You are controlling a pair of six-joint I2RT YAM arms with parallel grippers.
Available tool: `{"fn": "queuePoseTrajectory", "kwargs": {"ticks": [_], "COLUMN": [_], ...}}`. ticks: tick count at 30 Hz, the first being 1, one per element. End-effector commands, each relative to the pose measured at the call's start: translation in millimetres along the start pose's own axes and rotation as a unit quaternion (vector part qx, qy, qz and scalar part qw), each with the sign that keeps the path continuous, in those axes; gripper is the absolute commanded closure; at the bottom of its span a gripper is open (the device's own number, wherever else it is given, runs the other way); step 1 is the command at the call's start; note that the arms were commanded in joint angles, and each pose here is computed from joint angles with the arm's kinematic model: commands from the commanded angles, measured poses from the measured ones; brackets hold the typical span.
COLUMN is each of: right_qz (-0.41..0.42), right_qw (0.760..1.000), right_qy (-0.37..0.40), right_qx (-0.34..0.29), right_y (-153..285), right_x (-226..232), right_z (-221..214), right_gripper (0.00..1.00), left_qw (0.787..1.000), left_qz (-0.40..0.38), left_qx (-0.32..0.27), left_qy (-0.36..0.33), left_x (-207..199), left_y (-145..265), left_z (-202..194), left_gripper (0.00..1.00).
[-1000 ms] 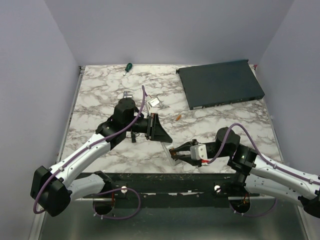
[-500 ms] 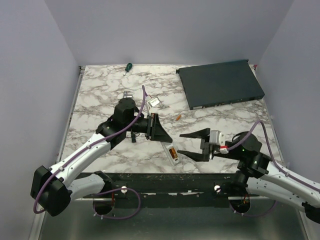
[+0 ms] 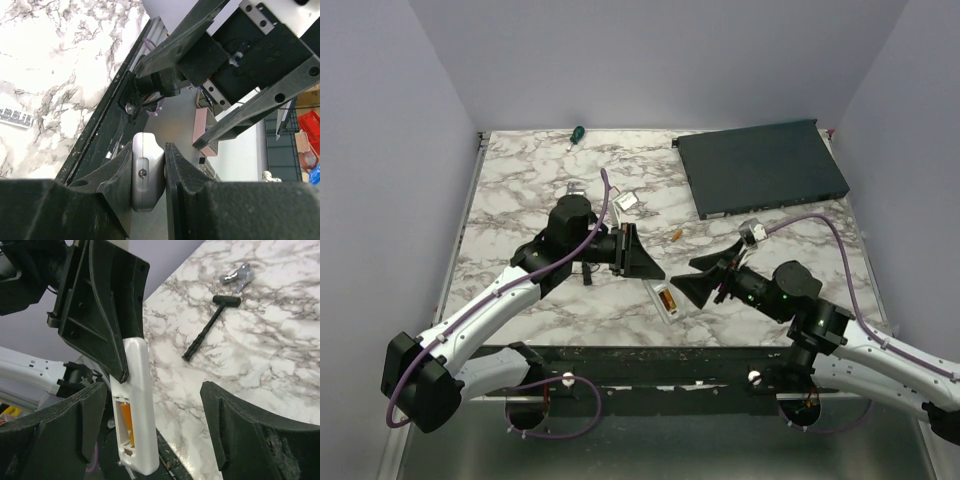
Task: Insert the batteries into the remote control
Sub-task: Load the battery into the remote control.
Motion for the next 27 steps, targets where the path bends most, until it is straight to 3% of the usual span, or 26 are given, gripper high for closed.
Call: {"fn": "queuePoseTrajectory", "kwargs": {"ticks": [1, 14, 27], "right_qz": [0.027, 0.106, 0.092], "right_qw": [0.997, 0.991, 0.992], "right_qy": [-0.071, -0.076, -0.081], "right_qx": [-0.002, 0.019, 0.009], "right_y": [-0.6, -1.9, -4.9], "right_x": [7.6, 16.5, 13.6], "right_z": [-9.5, -28.4, -33.5], "right_gripper": [0.15, 0.16, 0.33], "left_qw": [0.999, 0.999, 0.999], "left_qz": [-0.010, -0.018, -0.023], "left_qx": [-0.025, -0.023, -0.023], "left_qy": [-0.032, -0.036, -0.041], "left_x": [-14.9, -17.0, -19.0], "left_y": [2.0, 3.0, 4.9], "left_z": [6.2, 5.7, 3.8], "left_gripper": [1.00, 1.00, 1.00]}}
Point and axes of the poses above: each gripper's point midway between its finger pads, its own y axis back along the fingers, its own x axis along the line the jaws close on, z = x × y, the point moved 10 cm from there along y, back along the fingers, and after that the axes turned 15 degrees about y, right-handed, at the moved point
